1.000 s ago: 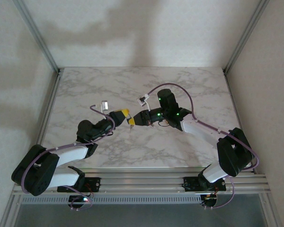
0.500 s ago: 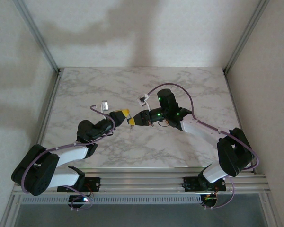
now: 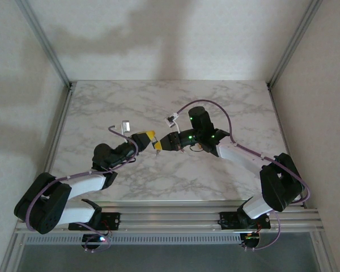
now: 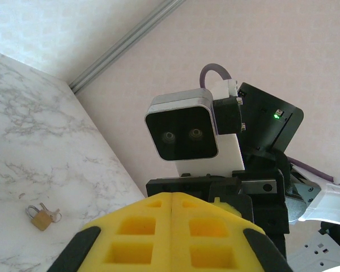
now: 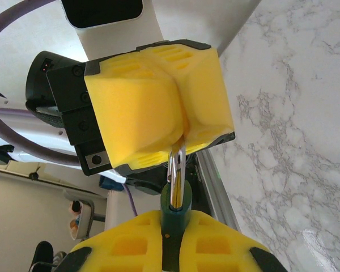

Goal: Lock with the key

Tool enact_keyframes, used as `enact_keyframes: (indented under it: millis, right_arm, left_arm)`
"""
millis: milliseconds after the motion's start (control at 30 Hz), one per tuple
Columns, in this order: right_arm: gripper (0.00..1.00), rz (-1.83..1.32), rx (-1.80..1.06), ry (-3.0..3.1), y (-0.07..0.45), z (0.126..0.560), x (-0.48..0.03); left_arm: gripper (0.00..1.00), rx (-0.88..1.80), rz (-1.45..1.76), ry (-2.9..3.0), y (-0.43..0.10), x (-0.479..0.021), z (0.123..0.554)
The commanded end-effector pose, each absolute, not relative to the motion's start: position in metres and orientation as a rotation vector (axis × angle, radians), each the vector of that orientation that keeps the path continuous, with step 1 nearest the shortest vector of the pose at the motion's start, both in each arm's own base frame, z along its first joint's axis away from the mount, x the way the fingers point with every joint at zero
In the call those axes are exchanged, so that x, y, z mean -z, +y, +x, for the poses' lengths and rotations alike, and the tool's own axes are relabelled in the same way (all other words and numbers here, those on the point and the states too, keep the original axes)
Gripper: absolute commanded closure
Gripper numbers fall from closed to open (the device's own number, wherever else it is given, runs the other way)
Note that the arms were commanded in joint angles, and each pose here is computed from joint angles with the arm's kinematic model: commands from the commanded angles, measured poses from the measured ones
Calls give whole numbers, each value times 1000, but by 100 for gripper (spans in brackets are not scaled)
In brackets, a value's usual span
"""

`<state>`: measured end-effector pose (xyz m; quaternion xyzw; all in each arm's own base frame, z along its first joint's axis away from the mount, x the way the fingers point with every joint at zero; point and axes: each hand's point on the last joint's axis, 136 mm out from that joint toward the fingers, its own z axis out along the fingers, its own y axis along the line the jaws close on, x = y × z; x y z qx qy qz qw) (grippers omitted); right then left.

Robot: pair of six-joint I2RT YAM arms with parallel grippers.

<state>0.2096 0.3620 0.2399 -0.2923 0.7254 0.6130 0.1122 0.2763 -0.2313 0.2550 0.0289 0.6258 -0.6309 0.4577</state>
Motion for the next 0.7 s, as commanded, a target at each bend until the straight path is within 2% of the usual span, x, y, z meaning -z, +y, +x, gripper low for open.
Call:
enact_keyframes:
  millis: [0,667]
  right_arm:
    - [100,-951,-1790,1918,364,212,-285]
    - [100,-908,-1764,1942,377,234,-286]
  left_arm:
    - [100,1548,105,1626,-241,-237,273]
    - [100,1584,140,1634,-252,-236,267]
